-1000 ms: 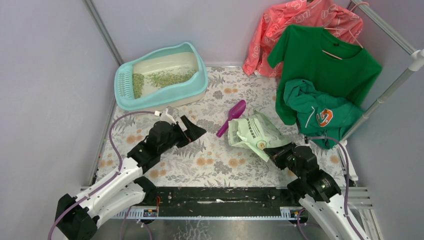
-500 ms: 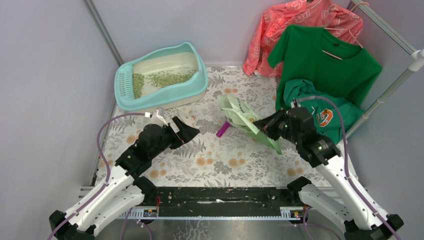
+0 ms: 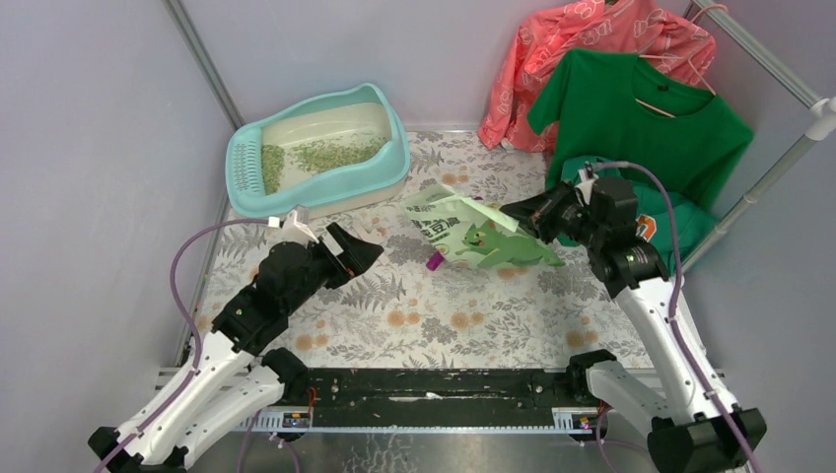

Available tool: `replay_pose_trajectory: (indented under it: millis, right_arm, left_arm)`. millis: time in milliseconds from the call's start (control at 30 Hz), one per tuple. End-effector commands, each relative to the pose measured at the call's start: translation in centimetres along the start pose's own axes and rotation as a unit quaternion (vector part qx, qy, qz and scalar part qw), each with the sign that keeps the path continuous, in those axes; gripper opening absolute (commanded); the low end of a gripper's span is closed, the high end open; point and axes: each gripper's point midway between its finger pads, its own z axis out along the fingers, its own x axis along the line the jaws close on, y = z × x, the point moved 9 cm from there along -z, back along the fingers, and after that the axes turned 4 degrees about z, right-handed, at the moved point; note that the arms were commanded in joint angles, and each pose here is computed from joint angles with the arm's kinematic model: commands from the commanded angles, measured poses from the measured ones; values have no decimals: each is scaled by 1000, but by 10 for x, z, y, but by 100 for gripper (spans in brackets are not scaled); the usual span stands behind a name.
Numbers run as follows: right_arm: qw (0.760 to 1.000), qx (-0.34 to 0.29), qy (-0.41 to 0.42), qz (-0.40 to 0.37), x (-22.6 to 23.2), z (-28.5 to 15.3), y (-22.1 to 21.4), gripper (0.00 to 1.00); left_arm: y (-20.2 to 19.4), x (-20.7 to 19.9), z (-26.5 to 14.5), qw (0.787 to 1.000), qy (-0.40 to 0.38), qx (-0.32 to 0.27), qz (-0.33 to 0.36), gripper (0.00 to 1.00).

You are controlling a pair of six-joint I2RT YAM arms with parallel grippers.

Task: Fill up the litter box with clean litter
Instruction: Pick up the cat litter bag at the center of the board.

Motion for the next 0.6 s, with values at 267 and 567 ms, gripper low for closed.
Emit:
replay_pose_trajectory:
  millis: [267, 567]
  right_arm:
    - [964, 94, 242, 49, 6, -21, 19, 0]
    - [950, 137, 280, 27, 40, -47, 13, 0]
  left_arm:
    - [-15, 20, 18, 992, -87, -86, 29, 99]
    - [-7, 19, 13, 982, -115, -139, 59, 99]
